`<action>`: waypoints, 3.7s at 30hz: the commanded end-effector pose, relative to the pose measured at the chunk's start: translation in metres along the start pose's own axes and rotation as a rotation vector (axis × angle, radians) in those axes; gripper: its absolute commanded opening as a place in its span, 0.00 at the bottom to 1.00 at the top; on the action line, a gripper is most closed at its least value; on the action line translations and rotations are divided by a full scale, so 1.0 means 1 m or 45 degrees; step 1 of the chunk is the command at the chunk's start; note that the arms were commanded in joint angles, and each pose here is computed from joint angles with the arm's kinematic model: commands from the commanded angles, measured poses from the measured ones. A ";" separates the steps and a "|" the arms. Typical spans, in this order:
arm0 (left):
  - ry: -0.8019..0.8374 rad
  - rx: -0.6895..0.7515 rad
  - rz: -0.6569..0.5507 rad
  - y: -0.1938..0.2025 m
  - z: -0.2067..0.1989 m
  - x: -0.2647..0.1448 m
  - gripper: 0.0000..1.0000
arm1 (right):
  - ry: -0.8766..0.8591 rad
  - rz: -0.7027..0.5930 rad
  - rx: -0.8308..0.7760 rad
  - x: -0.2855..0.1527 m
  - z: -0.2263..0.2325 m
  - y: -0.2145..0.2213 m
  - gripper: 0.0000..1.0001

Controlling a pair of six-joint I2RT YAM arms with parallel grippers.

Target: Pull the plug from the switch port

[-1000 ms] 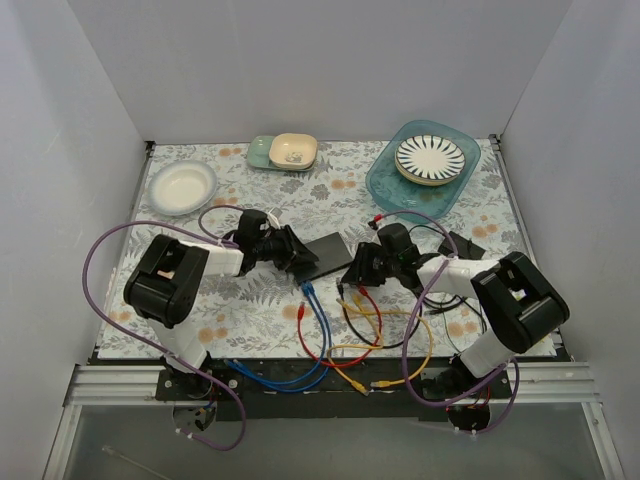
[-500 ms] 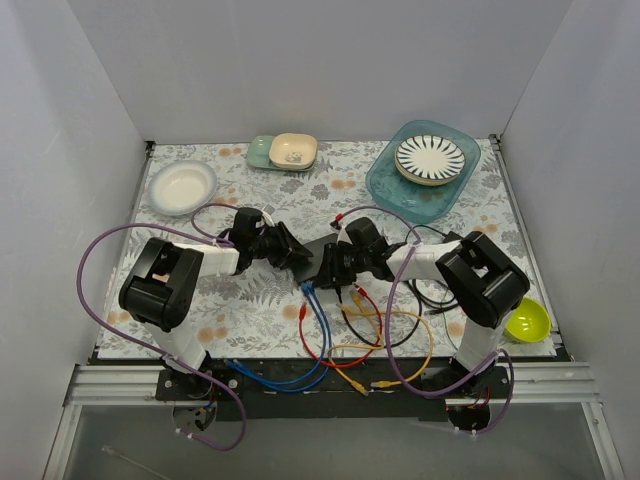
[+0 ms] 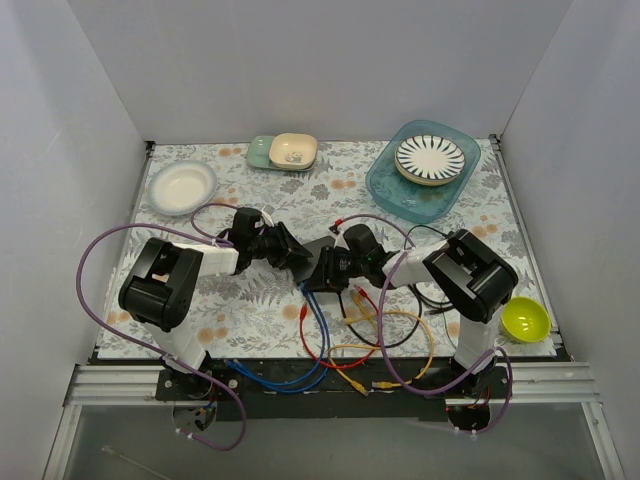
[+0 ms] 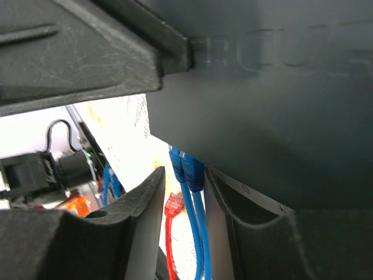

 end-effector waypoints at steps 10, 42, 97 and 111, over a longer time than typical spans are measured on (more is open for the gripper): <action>-0.102 -0.018 0.054 0.016 0.025 -0.005 0.31 | 0.045 -0.168 0.328 0.009 -0.024 -0.003 0.39; -0.047 -0.023 -0.133 -0.032 -0.007 -0.010 0.31 | 0.340 -0.112 0.319 0.002 -0.057 0.000 0.43; -0.089 -0.087 0.051 0.006 0.035 0.002 0.30 | 0.292 0.039 0.199 0.039 -0.048 0.000 0.27; -0.086 -0.082 0.046 0.003 0.032 0.003 0.30 | 0.268 0.101 0.126 0.033 -0.047 0.015 0.01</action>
Point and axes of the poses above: each gripper's point midway between its finger pads, its own x axis out along the fingers, its own z axis along the line the jaws close on, y = z × x, the point moved 5 cm from there along -x, back along the fingers, and after that the axes turned 2 degrees about -x, right-handed, at the moved point
